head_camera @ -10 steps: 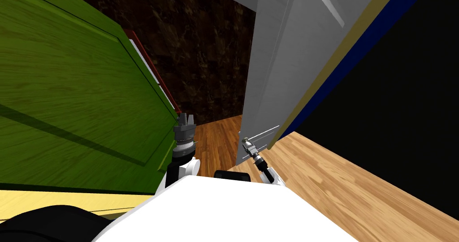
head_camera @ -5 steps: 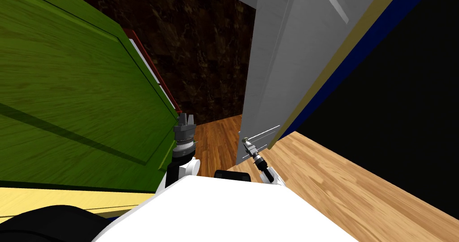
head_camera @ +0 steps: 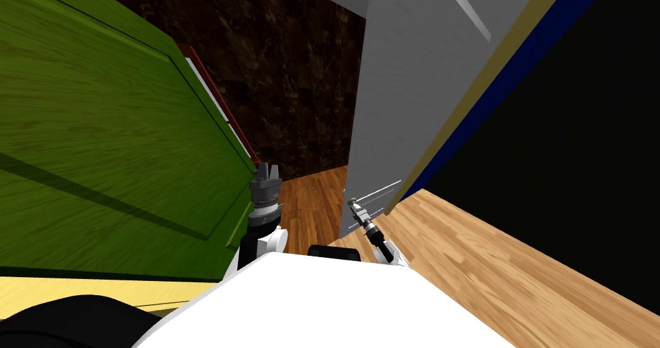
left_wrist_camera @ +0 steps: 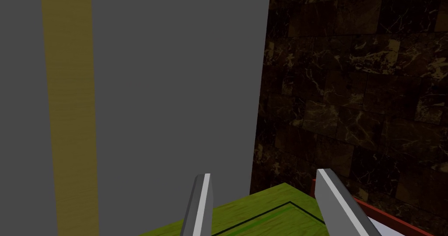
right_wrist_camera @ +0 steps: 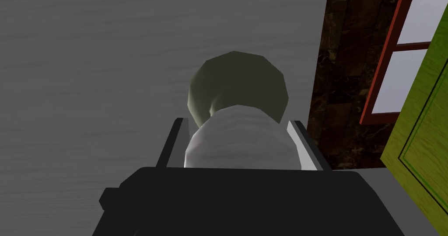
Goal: Push the door open
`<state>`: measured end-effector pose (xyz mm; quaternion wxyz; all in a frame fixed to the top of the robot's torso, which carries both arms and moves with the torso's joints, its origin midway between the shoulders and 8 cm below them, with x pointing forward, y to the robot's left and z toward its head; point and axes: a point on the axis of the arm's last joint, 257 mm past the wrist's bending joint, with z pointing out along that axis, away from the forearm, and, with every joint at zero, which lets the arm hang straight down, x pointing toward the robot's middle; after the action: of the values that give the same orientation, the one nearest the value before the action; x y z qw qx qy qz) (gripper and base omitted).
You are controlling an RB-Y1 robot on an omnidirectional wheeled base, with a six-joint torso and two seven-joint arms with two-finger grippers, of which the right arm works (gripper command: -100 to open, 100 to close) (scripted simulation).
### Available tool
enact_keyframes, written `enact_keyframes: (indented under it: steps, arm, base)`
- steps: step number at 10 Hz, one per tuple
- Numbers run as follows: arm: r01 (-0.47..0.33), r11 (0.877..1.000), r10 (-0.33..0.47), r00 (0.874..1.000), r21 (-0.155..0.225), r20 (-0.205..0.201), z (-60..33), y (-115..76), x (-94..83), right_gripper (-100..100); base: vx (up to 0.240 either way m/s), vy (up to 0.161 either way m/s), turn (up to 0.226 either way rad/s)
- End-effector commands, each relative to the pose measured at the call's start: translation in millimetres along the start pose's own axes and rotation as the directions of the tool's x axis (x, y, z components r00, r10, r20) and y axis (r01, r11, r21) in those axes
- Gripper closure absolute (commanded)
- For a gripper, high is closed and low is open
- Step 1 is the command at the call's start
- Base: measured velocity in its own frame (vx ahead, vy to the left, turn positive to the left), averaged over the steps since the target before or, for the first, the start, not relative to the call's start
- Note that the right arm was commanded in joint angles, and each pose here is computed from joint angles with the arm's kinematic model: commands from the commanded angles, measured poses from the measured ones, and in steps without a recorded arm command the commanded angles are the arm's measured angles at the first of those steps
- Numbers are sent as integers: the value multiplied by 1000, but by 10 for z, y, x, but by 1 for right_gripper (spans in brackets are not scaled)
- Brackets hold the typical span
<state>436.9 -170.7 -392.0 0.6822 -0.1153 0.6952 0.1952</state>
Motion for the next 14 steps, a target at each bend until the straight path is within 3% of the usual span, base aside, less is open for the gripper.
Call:
enact_keyframes:
  steps: [1,5,8,11,12,13,14]
  arm:
    - [-56,998,56,998,1,9,27,3,-31,100]
    - [-162,987,162,987,4,15,49,9,-38,100]
    - [-247,969,247,969,6,20,69,15,-43,100]
    - [-331,944,330,944,7,25,88,20,-49,100]
    - [-371,929,370,928,8,28,100,24,-52,100]
    - [-376,927,375,926,8,28,100,24,-52,100]
    - [-420,908,419,907,8,32,112,28,-54,100]
  base:
    - [26,12,-32]
    - [32,15,-23]
    - [36,19,-24]
    - [33,16,-25]
    - [38,14,-26]
    - [30,16,-15]
    - [34,23,-39]
